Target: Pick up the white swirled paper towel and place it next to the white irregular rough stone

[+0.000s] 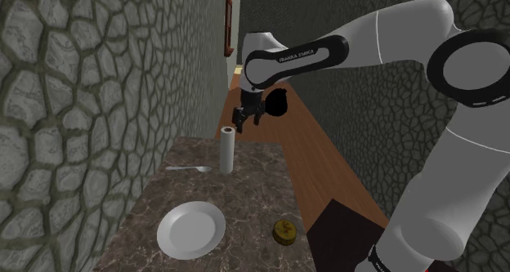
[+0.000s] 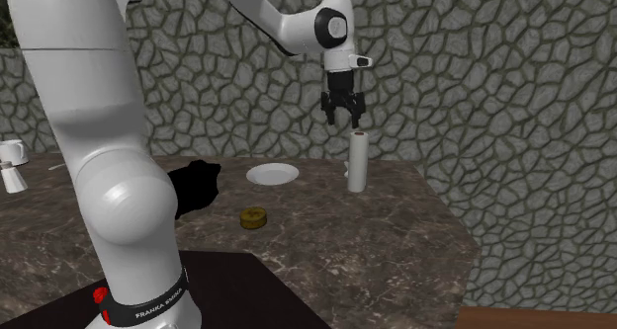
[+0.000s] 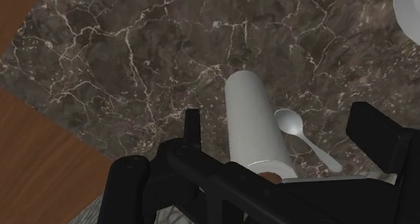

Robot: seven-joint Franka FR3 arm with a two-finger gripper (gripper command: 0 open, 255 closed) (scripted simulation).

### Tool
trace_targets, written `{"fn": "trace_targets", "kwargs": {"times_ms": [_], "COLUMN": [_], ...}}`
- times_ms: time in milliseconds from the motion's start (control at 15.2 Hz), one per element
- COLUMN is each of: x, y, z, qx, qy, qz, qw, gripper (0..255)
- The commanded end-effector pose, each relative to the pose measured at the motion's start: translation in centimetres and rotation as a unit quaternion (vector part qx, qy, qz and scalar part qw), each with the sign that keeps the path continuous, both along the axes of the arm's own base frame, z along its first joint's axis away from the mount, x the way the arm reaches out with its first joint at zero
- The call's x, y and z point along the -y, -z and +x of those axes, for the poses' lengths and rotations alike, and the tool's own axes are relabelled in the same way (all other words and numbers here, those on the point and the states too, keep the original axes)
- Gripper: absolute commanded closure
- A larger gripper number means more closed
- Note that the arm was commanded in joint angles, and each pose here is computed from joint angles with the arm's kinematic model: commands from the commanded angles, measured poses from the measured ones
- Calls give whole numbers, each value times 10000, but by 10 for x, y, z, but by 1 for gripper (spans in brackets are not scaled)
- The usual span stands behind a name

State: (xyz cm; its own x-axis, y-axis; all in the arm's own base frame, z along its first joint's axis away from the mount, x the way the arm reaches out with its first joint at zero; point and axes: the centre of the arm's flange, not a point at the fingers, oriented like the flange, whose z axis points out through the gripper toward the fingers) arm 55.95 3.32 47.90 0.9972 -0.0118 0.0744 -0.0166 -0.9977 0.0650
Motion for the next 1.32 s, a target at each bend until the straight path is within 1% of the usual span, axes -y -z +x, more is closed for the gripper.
{"fn": "trace_targets", "kwargs": {"times_ms": [0,264,330,792,1254], "x": [-5,-13,-13,-10,-10], "y": [8,26,27,67,67], "z": [26,72,75,80,80], "qx": [53,150,157,157,157], "qy": [22,62,65,65,65], "qz": [-7,-27,-28,-28,-28], "qw": [10000,9999,9999,9999,9999], "gripper": [0,0,0,0,0]}}
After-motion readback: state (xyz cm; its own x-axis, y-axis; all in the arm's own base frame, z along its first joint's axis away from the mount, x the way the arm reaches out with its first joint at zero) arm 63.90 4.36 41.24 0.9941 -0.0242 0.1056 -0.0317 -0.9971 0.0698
